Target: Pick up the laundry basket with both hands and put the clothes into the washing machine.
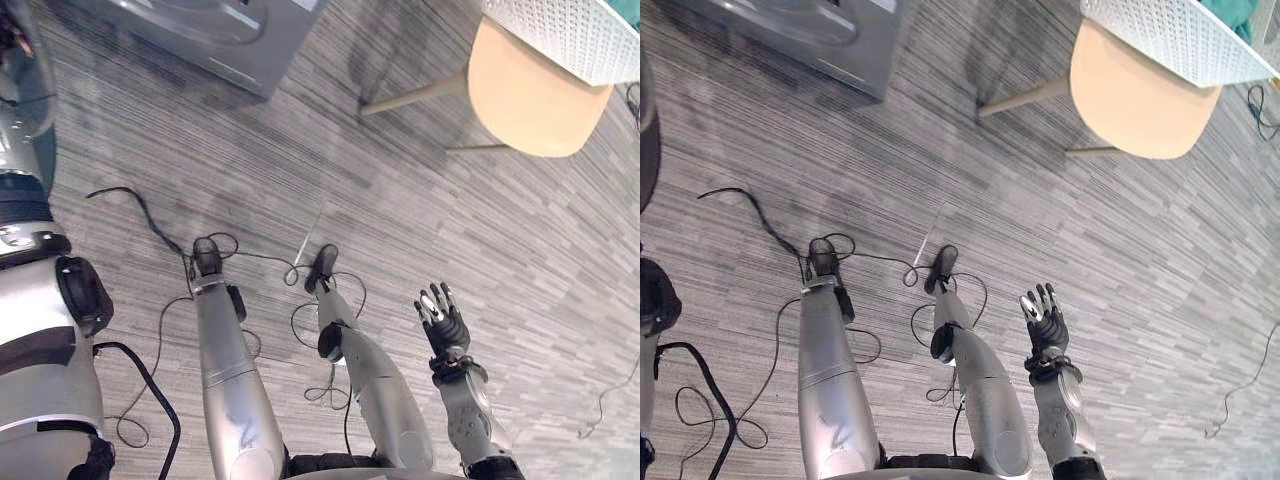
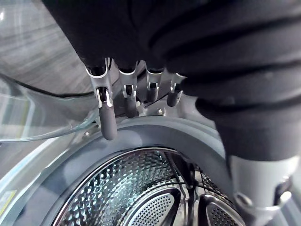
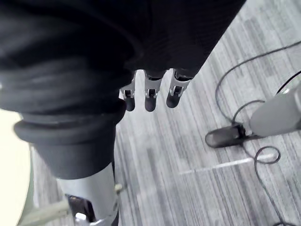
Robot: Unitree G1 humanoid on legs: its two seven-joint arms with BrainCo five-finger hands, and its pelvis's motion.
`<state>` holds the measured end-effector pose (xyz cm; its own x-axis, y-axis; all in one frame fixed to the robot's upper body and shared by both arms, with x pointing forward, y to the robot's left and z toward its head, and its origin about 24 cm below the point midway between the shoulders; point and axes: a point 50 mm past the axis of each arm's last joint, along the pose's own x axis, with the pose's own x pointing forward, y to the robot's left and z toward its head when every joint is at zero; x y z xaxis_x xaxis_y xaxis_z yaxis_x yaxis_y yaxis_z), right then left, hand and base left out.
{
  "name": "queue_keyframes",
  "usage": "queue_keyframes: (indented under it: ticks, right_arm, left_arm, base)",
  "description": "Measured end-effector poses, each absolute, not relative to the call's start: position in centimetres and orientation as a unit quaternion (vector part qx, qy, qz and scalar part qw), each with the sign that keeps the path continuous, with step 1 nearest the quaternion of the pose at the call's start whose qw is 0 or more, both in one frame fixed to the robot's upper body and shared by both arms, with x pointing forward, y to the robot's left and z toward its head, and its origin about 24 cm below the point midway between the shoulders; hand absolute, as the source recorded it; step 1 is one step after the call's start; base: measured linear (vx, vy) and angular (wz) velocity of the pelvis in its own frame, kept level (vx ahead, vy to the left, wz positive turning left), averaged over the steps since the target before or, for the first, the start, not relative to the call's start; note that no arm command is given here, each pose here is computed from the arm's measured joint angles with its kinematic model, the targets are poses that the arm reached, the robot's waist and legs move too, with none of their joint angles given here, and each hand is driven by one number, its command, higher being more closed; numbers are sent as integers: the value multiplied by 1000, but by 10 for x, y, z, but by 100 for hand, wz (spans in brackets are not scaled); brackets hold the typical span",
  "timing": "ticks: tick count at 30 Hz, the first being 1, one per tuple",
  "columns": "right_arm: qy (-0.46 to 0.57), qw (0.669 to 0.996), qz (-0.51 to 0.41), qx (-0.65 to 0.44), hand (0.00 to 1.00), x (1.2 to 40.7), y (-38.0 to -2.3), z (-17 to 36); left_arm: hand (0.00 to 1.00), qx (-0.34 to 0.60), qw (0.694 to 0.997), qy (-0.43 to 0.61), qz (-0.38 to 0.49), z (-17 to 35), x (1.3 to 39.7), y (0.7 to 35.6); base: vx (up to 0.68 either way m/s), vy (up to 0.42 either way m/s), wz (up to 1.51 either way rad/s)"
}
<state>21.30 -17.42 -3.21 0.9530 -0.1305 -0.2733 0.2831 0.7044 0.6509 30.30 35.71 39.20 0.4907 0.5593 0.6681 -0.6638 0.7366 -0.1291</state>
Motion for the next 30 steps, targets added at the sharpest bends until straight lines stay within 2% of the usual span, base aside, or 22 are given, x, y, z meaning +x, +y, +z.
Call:
queue_keyframes:
  ticks: [5,14,18,20,23,24,25,28,30]
  right_arm:
    - [123,916,-99,369,0,199,-171,-39]
    - [135,917,-68,369,0,199,-162,-40]
    - [148,922,-67,352,0,198,-160,-44]
    - [160,924,-73,341,0,196,-157,-49]
    - [176,931,-74,311,0,194,-151,-53]
    - [183,937,-83,286,0,194,-155,-55]
    - [183,938,-85,283,0,193,-156,-55]
    - [209,936,-114,258,0,188,-167,-67]
    - [259,933,-115,223,0,186,-171,-84]
  left_arm:
    - [0,79,837,-325,433,377,270,404]
    - [0,77,834,-263,479,341,255,435]
    - [0,48,845,-205,492,291,262,442]
    - [0,12,852,-150,501,238,263,445]
    - [0,-6,857,-67,511,165,255,441]
    - [0,-10,864,-32,502,130,252,429]
    - [0,-11,866,-27,499,124,251,426]
    - [0,-27,887,26,459,64,245,386]
    - [0,-39,899,99,424,10,224,352]
  base:
    - [26,9,-10]
    - [60,34,11]
    - [64,55,8]
    - [51,33,-16]
    - [3,2,-47]
    - [-25,-20,-36]
    - [-28,-19,-45]
    - [34,-37,-17]
    - [8,-105,-31]
